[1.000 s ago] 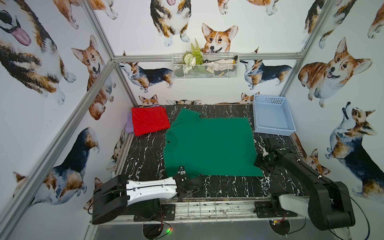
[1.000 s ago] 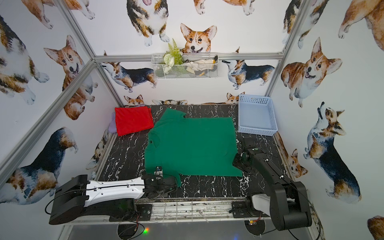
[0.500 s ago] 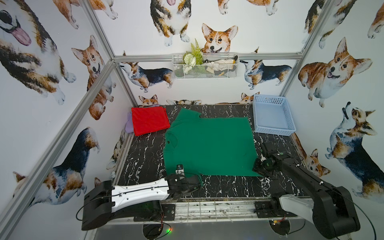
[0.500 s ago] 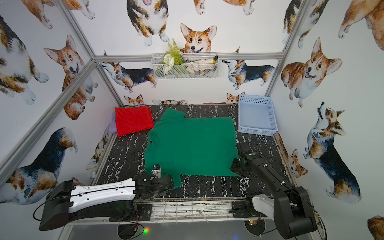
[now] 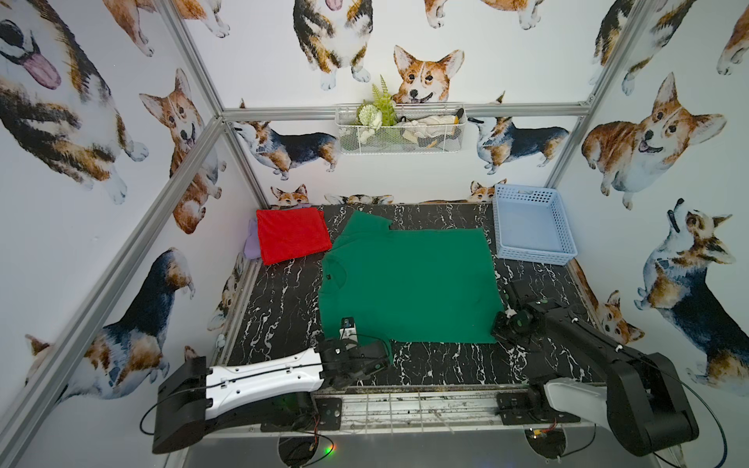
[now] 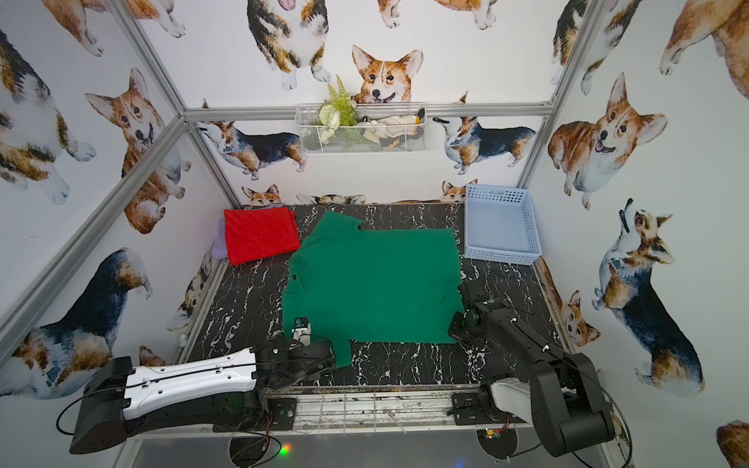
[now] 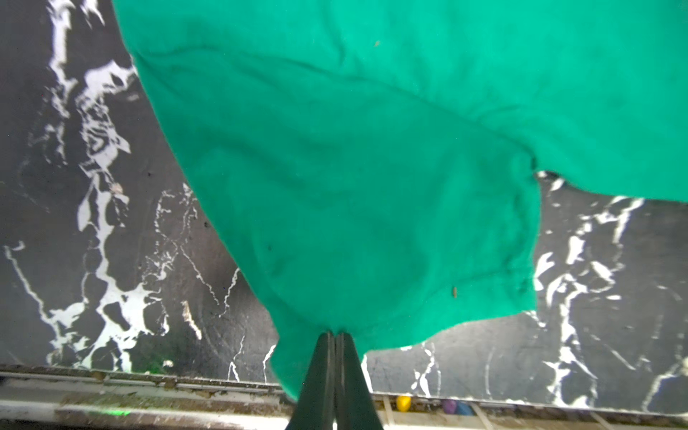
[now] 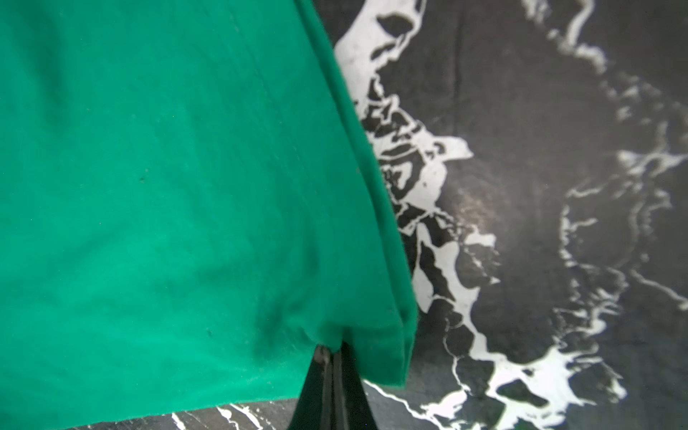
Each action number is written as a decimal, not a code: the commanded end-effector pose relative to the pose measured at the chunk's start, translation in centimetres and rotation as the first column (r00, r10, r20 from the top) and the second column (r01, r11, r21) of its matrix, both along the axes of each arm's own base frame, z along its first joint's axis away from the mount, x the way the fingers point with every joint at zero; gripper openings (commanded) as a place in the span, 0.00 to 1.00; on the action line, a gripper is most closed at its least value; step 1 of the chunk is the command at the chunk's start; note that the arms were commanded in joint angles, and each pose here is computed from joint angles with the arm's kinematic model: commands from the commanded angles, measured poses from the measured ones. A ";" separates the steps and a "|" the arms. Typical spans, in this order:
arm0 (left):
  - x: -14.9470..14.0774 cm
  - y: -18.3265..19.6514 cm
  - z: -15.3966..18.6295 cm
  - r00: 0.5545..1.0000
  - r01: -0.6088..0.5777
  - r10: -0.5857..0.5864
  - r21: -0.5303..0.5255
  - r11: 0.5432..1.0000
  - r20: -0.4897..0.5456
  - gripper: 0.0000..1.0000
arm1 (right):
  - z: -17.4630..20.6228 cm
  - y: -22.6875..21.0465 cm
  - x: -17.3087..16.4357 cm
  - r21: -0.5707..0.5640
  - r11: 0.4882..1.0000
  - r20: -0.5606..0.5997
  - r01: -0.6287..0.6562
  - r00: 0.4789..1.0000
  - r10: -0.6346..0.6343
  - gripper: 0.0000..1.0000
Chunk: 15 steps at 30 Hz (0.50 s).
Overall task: Fold and stack t-shirts
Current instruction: Fold the T-shirt.
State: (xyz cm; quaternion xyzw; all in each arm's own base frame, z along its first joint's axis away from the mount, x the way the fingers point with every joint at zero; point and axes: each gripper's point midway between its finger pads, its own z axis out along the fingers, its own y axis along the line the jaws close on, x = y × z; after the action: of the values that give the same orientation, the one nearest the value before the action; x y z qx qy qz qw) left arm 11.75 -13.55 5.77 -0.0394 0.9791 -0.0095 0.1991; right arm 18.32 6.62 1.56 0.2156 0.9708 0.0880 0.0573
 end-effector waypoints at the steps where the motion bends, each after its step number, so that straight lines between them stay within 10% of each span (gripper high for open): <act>1: 1.3 0.0 1.9 0.998 0.005 -0.006 0.025 1.000 0.060 0.00 | 0.3 -0.2 0.3 -0.014 1.000 0.019 0.000 1.000 0.000 0.00; 15: 11.3 -1.9 11.0 0.977 0.036 -0.028 -0.034 0.999 0.209 0.00 | 5.3 -0.5 4.2 -0.053 0.998 0.123 -0.016 0.992 0.022 0.00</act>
State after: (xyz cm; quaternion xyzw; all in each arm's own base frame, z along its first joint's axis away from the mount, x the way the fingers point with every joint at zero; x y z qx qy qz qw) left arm 21.38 -15.70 15.61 -0.0637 0.9542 -0.0384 0.2897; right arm 22.00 6.65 6.31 0.2066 0.9663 0.0928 0.1222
